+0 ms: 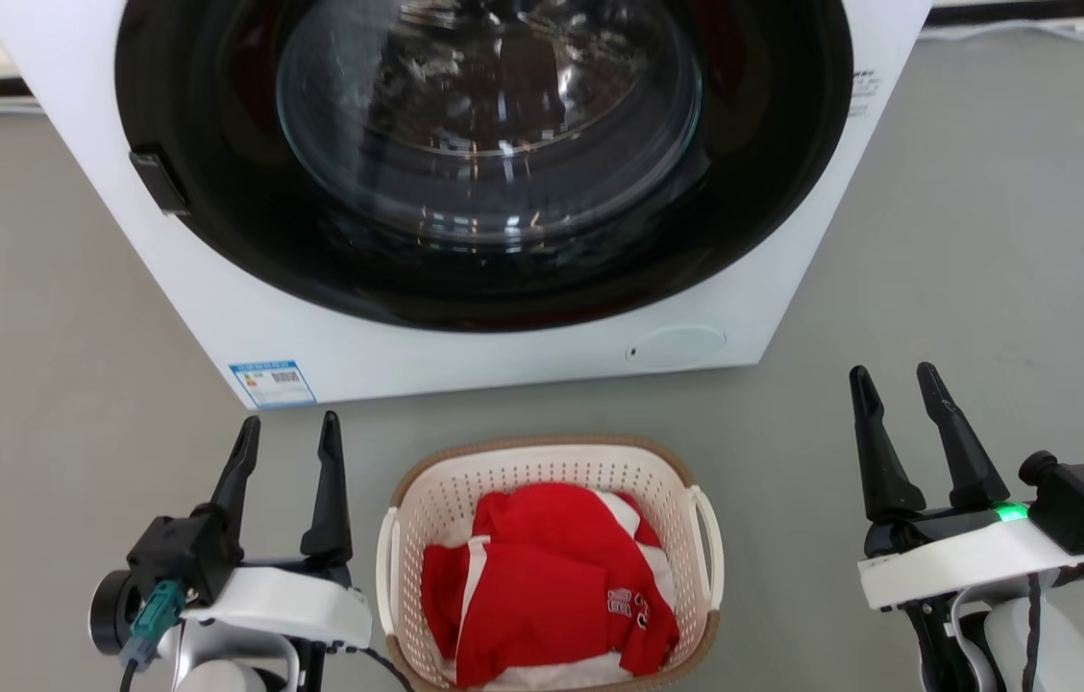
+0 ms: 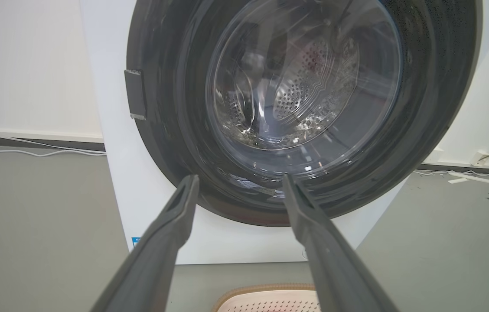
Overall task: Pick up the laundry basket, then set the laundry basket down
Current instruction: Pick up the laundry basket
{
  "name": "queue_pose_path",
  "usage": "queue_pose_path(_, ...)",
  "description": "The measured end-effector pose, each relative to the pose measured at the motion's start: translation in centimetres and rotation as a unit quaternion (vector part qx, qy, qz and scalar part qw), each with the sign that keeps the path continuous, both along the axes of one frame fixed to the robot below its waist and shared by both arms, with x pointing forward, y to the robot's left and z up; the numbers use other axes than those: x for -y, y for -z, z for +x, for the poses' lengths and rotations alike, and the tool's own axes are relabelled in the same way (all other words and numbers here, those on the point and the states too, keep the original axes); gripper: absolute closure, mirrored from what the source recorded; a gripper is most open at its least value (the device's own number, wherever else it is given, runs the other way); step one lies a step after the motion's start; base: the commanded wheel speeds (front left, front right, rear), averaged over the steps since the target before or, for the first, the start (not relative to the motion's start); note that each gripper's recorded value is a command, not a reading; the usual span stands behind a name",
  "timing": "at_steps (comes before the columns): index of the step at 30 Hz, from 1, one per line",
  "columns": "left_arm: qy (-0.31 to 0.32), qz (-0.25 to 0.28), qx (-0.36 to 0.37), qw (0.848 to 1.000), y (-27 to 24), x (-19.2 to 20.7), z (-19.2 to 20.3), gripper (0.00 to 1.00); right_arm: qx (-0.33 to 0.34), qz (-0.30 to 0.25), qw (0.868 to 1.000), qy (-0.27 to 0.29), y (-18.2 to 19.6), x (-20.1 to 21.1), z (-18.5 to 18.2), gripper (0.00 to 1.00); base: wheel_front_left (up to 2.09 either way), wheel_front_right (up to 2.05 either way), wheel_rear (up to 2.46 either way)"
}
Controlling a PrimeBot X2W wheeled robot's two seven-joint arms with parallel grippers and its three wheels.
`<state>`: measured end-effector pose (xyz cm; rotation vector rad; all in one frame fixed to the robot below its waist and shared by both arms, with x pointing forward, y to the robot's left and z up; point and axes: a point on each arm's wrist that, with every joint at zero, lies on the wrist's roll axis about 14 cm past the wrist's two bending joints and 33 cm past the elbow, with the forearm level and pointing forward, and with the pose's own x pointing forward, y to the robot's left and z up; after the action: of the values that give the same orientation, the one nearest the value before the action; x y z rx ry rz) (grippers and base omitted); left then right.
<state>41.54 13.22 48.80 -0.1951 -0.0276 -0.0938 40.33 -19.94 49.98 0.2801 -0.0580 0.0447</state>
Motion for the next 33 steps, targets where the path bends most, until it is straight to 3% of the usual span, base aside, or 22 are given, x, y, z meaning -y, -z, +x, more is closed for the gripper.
queue_pose_path(13,0.011,-0.003,-0.034,0.999,3.2,1.1,2.9,0.0,-0.056,0.0,0.998,0.01,4.3,1.0,2.2,0.0,0.0,0.0,0.0)
queue_pose_path(33,0.012,0.002,-0.19,0.982,15.8,0.7,6.0,0.0,-0.194,0.014,0.981,-0.011,15.2,-0.1,5.6,0.0,0.0,0.0,0.0)
